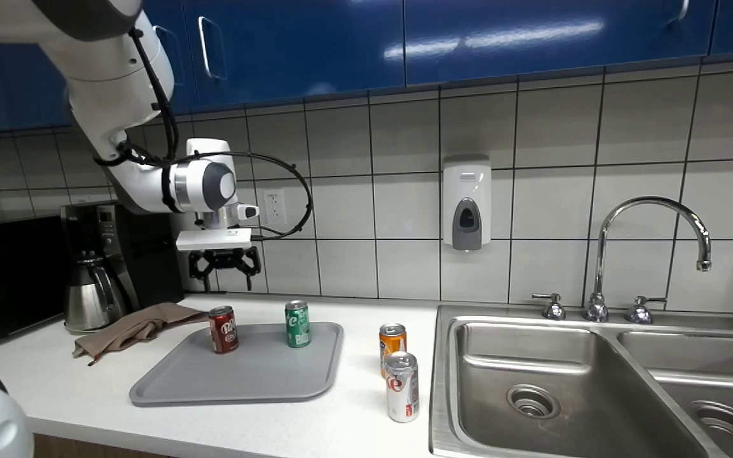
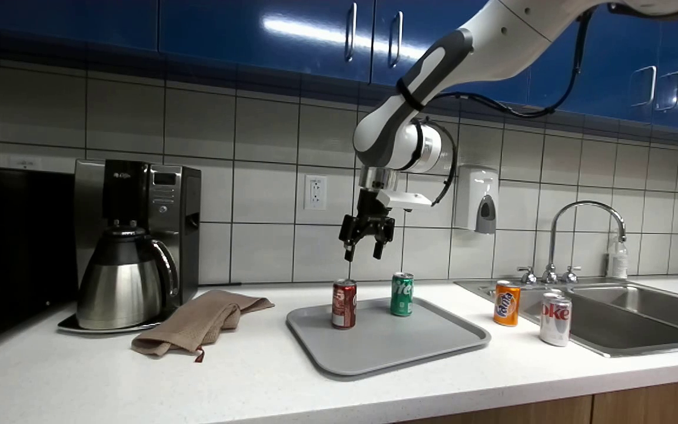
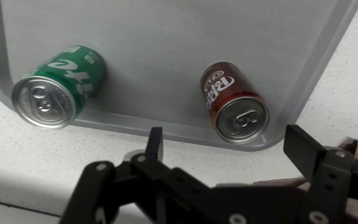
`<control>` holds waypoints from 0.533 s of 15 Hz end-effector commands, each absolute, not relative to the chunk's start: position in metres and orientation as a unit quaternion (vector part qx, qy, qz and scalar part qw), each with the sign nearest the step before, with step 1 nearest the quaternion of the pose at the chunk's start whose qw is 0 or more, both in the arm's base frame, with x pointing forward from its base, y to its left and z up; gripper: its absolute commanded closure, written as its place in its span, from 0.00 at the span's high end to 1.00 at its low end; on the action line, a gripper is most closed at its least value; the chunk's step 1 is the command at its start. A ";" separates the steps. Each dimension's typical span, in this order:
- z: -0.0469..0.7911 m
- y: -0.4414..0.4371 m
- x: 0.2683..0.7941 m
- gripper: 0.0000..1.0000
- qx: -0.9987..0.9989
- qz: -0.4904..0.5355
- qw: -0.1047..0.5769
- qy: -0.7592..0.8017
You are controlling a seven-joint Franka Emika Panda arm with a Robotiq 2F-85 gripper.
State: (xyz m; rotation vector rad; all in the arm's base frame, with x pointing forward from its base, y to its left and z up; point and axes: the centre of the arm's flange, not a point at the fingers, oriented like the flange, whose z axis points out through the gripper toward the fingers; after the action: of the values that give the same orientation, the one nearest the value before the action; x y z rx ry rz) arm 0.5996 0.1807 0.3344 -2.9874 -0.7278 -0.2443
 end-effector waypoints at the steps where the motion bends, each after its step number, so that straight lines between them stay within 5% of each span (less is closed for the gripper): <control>1: 0.337 0.197 0.592 1.00 -0.964 -0.058 0.045 -0.255; 8: 0.330 0.202 0.589 1.00 -0.964 -0.058 0.037 -0.256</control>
State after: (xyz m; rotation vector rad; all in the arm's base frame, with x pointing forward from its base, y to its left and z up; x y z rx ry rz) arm 0.5889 0.2021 0.3298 -2.9595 -0.7842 -0.1783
